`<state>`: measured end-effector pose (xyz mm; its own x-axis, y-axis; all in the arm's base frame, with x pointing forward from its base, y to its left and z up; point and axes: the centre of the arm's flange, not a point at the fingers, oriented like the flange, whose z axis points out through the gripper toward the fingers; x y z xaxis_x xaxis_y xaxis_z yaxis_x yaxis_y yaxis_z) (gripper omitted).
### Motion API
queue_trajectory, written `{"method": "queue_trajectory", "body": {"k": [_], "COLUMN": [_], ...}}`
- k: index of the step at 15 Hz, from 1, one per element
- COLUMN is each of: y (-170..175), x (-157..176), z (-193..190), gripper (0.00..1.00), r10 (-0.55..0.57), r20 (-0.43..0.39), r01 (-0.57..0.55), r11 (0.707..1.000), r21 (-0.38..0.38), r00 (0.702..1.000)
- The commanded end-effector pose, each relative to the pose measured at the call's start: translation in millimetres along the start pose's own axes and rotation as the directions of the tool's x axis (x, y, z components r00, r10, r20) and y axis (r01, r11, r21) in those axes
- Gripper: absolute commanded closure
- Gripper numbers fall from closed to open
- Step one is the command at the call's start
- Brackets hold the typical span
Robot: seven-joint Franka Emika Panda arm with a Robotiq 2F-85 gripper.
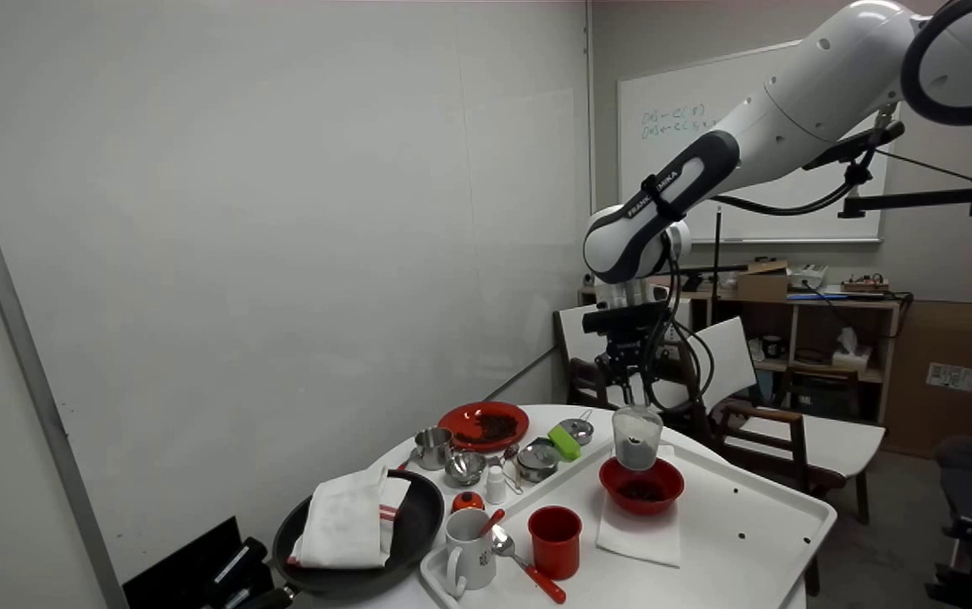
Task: Pour some of the contents from the jug into the red bowl, pour the contents in the red cup into the red bowl then pour some of the contents from the jug into the red bowl
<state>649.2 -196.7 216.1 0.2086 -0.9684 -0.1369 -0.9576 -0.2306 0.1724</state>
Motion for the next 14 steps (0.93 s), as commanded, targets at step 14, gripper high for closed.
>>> {"method": "queue_trajectory", "body": {"k": [14], "y": [4.4], "x": [-2.3], "z": [-1.7], "gripper": [0.9], "r10": [0.286], "r20": [-0.481], "r01": [-0.279], "r11": [0.956], "r21": [0.088], "r00": [0.829]}}
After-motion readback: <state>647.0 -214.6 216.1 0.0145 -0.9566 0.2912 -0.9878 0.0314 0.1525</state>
